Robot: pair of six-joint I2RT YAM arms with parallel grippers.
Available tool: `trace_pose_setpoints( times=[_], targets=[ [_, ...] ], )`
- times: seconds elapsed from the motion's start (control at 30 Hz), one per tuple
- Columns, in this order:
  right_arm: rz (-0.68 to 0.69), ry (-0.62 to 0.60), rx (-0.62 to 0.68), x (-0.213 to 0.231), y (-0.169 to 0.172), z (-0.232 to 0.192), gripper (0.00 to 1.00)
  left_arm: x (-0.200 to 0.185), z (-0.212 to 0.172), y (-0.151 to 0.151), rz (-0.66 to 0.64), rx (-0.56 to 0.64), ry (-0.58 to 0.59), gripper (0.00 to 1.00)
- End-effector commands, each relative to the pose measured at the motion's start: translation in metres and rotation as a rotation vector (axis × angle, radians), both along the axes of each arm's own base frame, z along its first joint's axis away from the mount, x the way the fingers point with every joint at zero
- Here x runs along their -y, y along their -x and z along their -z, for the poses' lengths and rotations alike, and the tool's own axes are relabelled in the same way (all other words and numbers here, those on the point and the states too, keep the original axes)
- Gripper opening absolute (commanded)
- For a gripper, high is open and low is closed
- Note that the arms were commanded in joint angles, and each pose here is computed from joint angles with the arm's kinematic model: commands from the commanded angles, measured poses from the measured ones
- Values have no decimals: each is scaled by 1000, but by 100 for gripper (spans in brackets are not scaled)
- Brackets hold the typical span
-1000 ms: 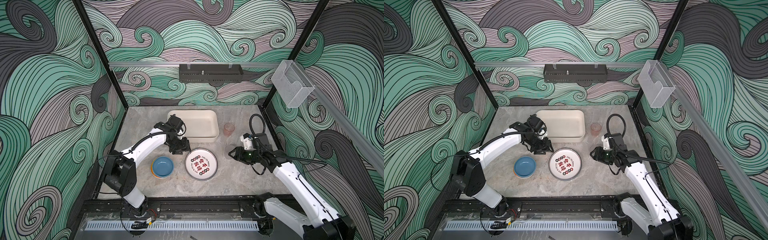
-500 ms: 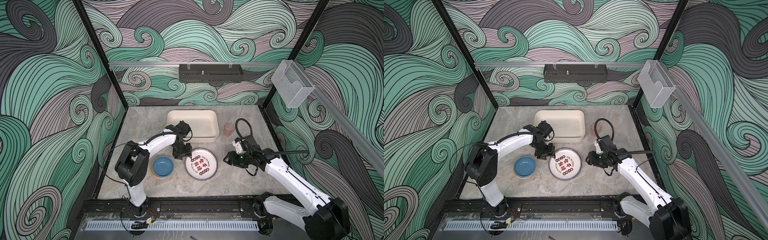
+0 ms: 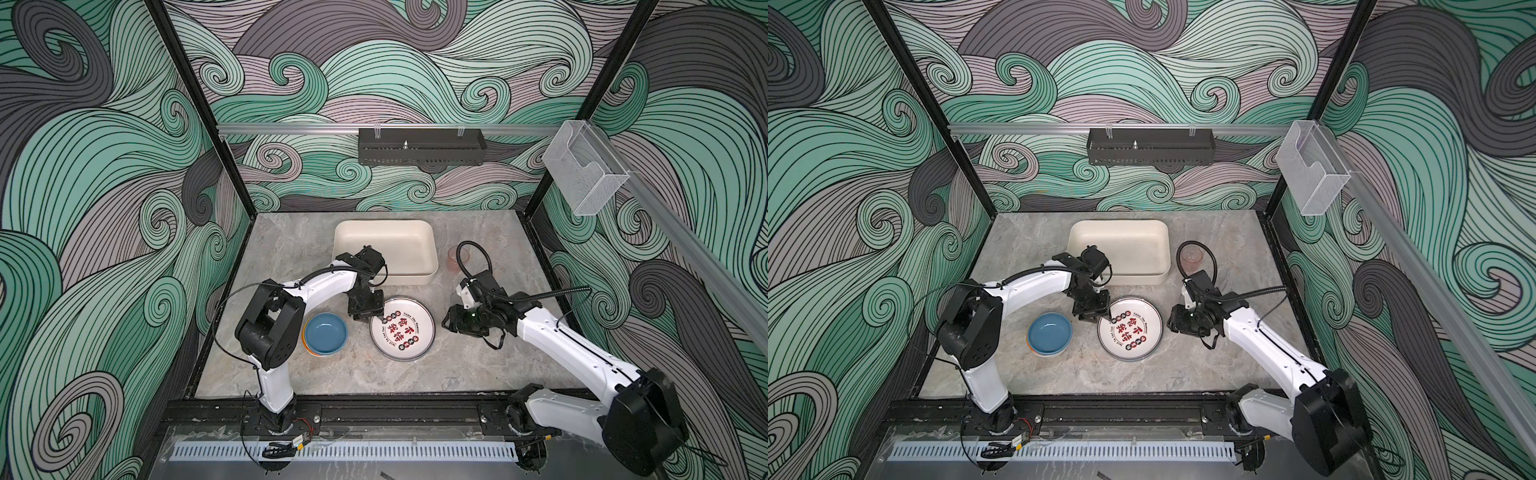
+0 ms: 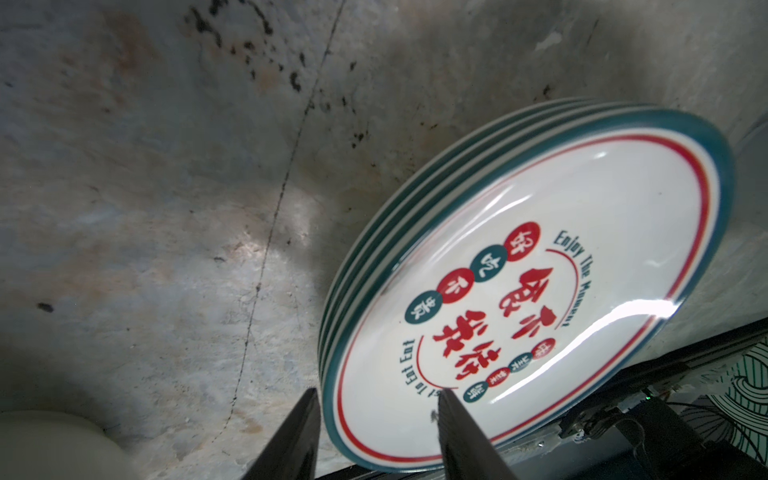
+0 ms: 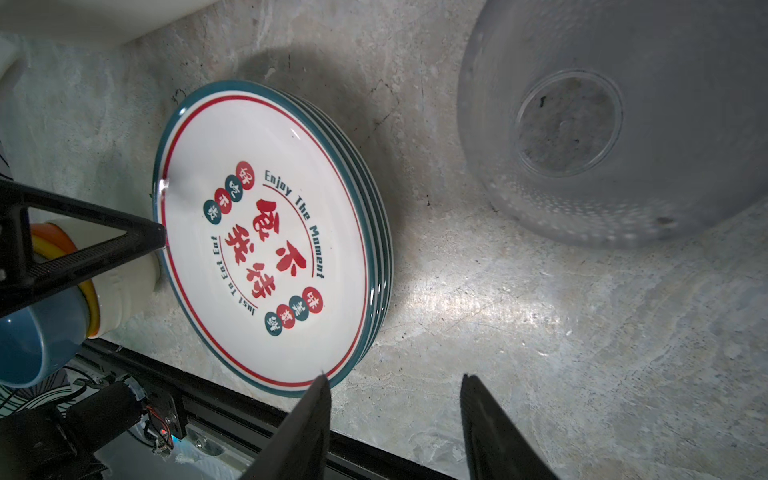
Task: Place the mixed dishes into the plastic bin
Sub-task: 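Close both grippers on the rim of the red-printed top plate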
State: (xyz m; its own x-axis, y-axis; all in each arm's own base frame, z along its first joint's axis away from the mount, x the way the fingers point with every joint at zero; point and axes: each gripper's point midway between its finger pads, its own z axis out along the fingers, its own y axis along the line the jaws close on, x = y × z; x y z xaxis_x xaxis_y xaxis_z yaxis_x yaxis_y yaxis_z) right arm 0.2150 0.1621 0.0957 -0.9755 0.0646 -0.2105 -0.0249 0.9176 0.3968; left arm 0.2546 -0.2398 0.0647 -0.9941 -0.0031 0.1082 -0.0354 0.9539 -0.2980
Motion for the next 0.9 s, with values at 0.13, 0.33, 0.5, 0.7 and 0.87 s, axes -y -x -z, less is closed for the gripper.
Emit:
trace_pose_setpoints(
  times=[0.13,0.33,0.5,0.7,0.87],
  targets=[
    [2,16,9,-5,-7,1,51,4,8,6,5,-29,3,48],
    [-5,23,6,-7,-7,3,51,4,9,7,7,-30,1,48],
    [-6,34,-5,-7,-7,8,51,6,8,8,8,-33,11,44],
    [-8,41,-16,-9,-6,13,50,7,4,8,12,-24,17,40],
    [-8,46,-24,-9,-6,16,50,8,7,8,18,-33,18,40]
  ],
)
